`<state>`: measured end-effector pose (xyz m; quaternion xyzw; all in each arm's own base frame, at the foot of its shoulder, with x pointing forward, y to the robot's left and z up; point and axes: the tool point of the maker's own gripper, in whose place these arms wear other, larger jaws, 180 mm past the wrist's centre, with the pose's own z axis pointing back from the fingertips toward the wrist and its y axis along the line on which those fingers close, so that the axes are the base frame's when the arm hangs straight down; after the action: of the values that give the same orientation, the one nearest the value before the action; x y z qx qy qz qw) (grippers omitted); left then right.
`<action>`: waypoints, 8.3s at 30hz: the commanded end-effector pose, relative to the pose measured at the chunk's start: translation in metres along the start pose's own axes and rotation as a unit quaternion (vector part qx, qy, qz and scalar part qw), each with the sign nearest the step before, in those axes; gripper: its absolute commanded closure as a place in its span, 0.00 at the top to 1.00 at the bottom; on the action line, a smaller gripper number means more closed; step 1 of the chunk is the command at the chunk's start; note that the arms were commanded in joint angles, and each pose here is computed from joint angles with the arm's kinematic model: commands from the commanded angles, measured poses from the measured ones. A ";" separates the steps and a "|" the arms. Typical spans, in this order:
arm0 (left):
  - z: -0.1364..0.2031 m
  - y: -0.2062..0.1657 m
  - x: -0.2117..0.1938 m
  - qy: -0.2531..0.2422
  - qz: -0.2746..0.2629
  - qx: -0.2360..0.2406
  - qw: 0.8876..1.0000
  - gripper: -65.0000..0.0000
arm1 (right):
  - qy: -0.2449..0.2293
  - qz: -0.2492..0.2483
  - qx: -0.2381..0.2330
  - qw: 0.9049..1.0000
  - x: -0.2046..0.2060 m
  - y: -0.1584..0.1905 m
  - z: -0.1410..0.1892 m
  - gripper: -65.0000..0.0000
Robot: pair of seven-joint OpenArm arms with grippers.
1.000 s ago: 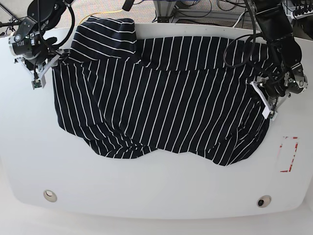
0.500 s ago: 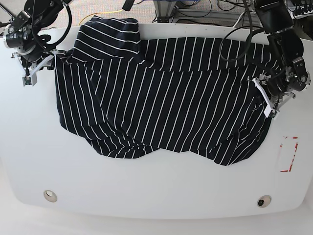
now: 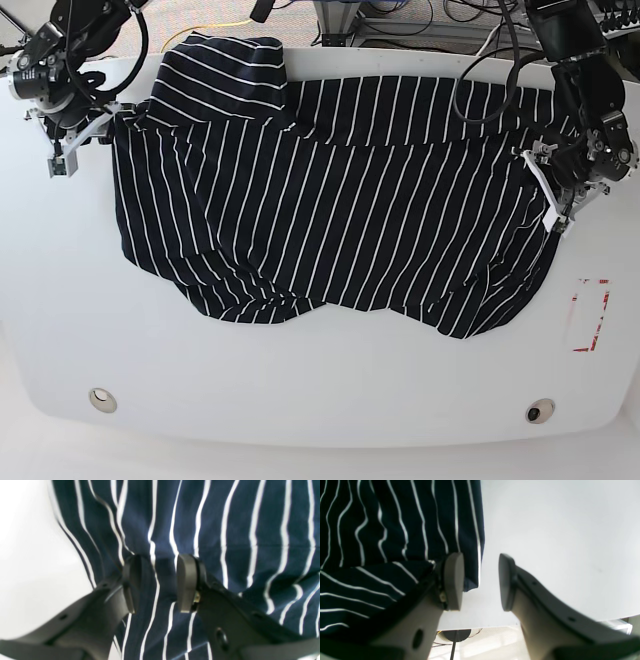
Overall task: Fold the T-shirt properly
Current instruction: 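Open the left gripper and release the shirt edge, then reposition the left gripper along the shirt side and regrasp it, then release and regrasp the shirt collar with the right gripper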
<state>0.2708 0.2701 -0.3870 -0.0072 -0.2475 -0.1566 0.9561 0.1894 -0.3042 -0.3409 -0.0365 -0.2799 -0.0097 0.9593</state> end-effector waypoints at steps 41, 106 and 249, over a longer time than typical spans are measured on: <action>-0.016 0.015 0.024 -0.006 0.002 0.006 1.000 0.46 | -0.019 0.005 -0.005 1.000 0.010 -0.003 0.004 0.35; 0.070 0.029 0.032 -0.024 -0.095 0.142 0.985 0.34 | -0.019 0.006 -0.004 1.000 0.010 -0.003 0.004 0.35; 0.067 0.008 0.003 0.060 -0.126 0.129 0.982 0.00 | 0.023 -0.015 0.235 0.972 -0.058 0.103 0.009 0.00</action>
<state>0.2349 0.2792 -0.3385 0.1431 -0.1887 -0.2429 0.9407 0.1282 -0.2001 -0.3890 0.2046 -0.2213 0.0211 0.9533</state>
